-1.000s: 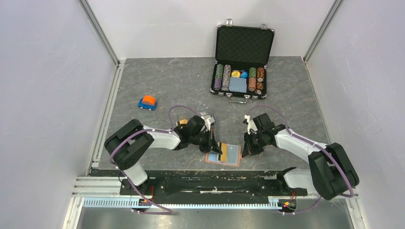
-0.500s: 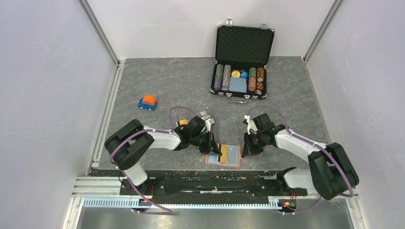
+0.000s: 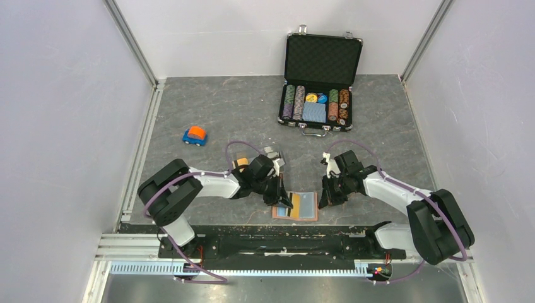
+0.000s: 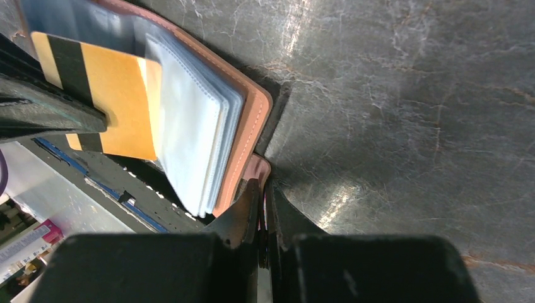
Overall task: Put the credit cards into the card holder
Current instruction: Insert the credit card into the card holder.
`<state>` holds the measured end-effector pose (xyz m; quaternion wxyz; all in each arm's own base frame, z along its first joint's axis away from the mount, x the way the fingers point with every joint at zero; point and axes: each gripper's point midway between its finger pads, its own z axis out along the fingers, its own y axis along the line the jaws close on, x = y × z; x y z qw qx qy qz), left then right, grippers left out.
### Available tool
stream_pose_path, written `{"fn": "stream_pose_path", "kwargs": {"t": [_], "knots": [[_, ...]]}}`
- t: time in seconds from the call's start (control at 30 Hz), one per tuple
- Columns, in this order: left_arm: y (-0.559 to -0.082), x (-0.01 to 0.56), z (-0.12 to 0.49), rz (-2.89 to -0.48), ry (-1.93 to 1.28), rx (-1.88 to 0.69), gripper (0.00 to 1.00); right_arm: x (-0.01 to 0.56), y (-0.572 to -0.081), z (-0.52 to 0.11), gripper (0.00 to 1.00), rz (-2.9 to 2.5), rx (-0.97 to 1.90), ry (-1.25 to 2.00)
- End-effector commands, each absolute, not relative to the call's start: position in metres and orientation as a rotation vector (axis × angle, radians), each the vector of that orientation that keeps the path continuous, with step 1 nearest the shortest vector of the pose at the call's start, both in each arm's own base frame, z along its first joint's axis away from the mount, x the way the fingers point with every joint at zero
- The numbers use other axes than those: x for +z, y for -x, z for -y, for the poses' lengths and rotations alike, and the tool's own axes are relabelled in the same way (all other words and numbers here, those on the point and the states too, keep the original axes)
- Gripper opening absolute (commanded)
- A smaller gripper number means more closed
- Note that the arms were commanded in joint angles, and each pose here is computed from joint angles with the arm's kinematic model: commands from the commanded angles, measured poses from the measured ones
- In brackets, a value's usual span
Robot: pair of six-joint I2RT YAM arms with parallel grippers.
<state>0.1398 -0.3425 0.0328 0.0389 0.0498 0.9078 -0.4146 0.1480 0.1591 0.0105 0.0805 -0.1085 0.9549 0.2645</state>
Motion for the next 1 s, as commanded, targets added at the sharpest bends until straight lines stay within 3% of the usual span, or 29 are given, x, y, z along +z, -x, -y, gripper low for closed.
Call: {"fn": "stream_pose_path", "kwargs": {"t": [0.0,0.97], "knots": [[-0.135,0.038,0.365,-2.747,-0.239,-1.392,0.02,-0.007,-0.134,-0.145,0.0,-2.918,0.707,0.336],[-0.151,0.039,0.372,-2.748,-0.11,-1.341,0.02,-0.002,-0.115,-0.149,0.0,-2.934,0.8,0.303]]}}
